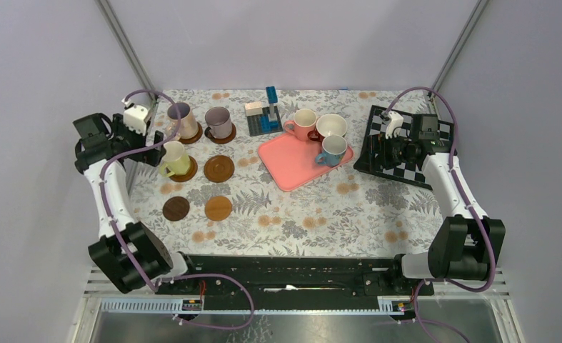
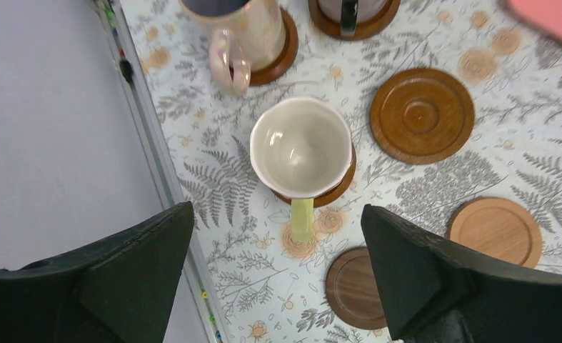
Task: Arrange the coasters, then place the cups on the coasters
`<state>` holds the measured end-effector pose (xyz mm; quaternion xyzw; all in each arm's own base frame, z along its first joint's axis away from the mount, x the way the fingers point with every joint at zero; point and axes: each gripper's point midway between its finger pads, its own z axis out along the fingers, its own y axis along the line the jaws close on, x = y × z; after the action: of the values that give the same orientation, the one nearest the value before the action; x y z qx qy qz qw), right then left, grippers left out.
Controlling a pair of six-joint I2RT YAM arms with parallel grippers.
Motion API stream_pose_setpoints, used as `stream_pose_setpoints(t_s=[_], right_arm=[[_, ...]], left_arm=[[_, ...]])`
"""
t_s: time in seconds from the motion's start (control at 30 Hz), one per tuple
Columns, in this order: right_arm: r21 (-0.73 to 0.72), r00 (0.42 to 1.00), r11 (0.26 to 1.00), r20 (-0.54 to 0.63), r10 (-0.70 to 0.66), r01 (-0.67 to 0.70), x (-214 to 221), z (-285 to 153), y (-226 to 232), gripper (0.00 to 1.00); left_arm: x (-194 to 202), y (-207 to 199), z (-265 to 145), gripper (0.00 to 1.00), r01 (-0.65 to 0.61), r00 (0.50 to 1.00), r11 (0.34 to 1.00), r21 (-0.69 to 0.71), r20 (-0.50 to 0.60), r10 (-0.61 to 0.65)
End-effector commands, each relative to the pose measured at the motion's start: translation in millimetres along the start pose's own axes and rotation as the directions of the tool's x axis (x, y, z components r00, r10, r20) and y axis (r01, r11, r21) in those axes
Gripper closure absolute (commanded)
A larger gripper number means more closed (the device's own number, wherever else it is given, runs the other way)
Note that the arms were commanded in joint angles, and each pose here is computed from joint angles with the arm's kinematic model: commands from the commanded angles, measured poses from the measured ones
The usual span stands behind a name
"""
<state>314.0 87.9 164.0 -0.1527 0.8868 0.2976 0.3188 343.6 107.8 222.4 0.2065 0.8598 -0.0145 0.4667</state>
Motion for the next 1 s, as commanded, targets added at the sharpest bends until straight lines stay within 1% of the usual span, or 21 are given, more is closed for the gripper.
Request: stream_pose_setpoints(t_s=[0.0, 0.1, 0.17, 0.23, 0.33, 0.47, 0.57, 0.63, 0.7, 0.8, 0.9, 0.97], right_arm=[[-0.017, 0.998, 0.999, 0.043, -0.048, 0.049, -8, -10, 11, 0.02], [-0.013, 0.997, 0.998, 0.049, -0.057, 0.058, -9, -12, 11, 0.02], [-0.015, 0.997, 0.998, 0.051, -0.059, 0.06, -9, -12, 12, 0.02], [-0.02, 0.997, 0.998, 0.051, -0.057, 0.058, -9, -12, 13, 0.02], [-0.023, 0.997, 0.998, 0.048, -0.053, 0.054, -8, -11, 13, 0.02], [-0.021, 0.998, 0.999, 0.043, -0.044, 0.045, -8, -10, 11, 0.02], [0.001, 0.999, 1.0, 0.043, -0.029, 0.029, -10, -9, 7, 0.02], [0.008, 0.999, 1.0, 0.041, -0.018, 0.018, -11, -9, 6, 0.02], [0.008, 0.999, 1.0, 0.034, -0.011, 0.011, -13, -10, 6, 0.02], [0.017, 1.0, 1.0, 0.022, -0.012, 0.012, -17, -14, 7, 0.02], [0.028, 0.999, 0.999, 0.027, -0.018, 0.017, -21, -20, 8, 0.02], [0.033, 0.999, 0.999, 0.035, -0.021, 0.02, -21, -21, 9, 0.02]], left_arm=[[-42, -15, -17, 0.01, -0.014, 0.996, 1.0, 0.015, 0.094, 0.013], [-24, -16, -3, 0.01, -0.053, 0.998, 0.998, -0.021, -0.036, 0.052], [-8, -19, 5, 0.01, -0.044, 0.994, 0.999, 0.014, -0.1, 0.045], [-3, -26, 9, 0.01, -0.026, 0.992, 0.997, 0.072, -0.122, 0.035], [-14, -46, 15, 0.01, -0.013, 0.993, 0.989, 0.149, -0.113, 0.03], [-42, -79, 36, 0.01, -0.022, 0.995, 0.984, 0.175, -0.095, 0.039], [-69, -114, 57, 0.01, -0.045, 0.997, 0.979, 0.2, -0.055, 0.057], [-88, -143, 73, 0.01, -0.039, 0.999, 0.97, 0.239, -0.024, 0.046], [-105, -177, 88, 0.01, -0.054, 0.999, 0.948, 0.312, 0.01, 0.054], [-128, -219, 111, 0.01, -0.125, 0.992, 0.916, 0.382, 0.055, 0.112], [-138, -250, 140, 0.01, -0.171, 0.985, 0.88, 0.443, 0.06, 0.161], [-137, -265, 163, 0.02, -0.188, 0.981, 0.852, 0.488, 0.056, 0.184]])
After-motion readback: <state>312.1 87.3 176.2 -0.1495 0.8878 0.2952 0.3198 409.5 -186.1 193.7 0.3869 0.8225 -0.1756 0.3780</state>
